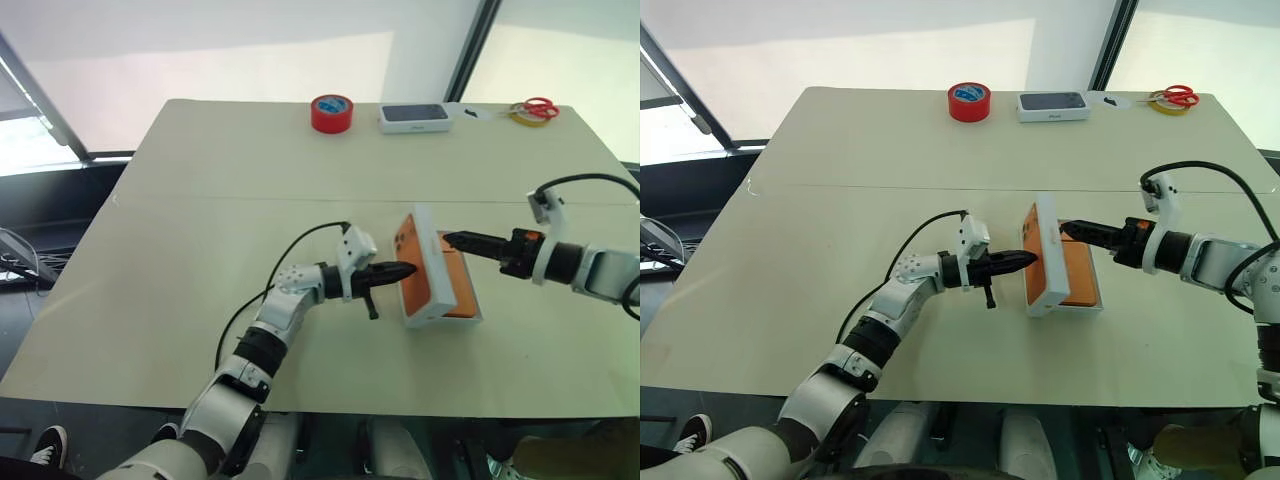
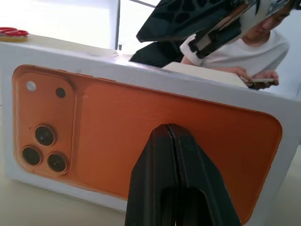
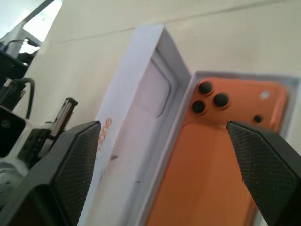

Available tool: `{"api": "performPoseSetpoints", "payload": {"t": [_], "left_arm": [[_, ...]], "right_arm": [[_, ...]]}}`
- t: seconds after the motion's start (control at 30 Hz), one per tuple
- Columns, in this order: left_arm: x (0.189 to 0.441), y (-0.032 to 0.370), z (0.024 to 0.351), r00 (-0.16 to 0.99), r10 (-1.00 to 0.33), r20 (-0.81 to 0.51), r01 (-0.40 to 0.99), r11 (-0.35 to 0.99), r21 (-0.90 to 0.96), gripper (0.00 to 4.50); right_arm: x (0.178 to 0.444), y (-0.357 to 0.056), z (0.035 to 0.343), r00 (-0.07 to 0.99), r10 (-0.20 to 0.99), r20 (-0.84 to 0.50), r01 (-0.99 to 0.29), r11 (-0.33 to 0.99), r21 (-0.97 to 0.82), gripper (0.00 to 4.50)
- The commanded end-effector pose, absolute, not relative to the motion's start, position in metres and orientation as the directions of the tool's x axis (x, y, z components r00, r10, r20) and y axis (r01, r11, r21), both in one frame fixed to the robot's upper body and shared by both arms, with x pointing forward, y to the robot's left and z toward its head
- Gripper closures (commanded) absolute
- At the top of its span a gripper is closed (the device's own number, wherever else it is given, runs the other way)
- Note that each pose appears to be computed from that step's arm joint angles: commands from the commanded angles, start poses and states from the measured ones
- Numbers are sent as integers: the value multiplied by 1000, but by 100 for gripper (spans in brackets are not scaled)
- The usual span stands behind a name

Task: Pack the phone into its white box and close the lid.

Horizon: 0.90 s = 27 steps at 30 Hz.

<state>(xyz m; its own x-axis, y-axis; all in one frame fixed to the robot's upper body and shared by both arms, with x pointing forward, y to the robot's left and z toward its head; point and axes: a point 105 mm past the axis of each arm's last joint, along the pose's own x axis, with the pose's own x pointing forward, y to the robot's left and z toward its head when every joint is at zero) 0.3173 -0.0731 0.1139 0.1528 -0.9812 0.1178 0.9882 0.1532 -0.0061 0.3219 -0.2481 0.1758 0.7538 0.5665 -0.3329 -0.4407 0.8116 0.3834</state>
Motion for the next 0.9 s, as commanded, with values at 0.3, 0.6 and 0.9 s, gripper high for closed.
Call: {"api": "performPoseSetpoints", "payload": {"t": [0.3, 0.6, 0.9], "left_arm": [[319, -82, 112, 174, -981, 90, 981, 181, 70, 450], [317, -32, 101, 206, -978, -24, 973, 202, 111, 450], [319, -63, 85, 221, -970, -106, 970, 207, 129, 450]], "right_arm": [[342, -264, 175, 910, 347, -227, -402, 872, -279, 188], [325, -271, 152, 885, 354, -303, -455, 797, -396, 448], [322, -261, 145, 855, 406, -323, -510, 770, -383, 448]]}}
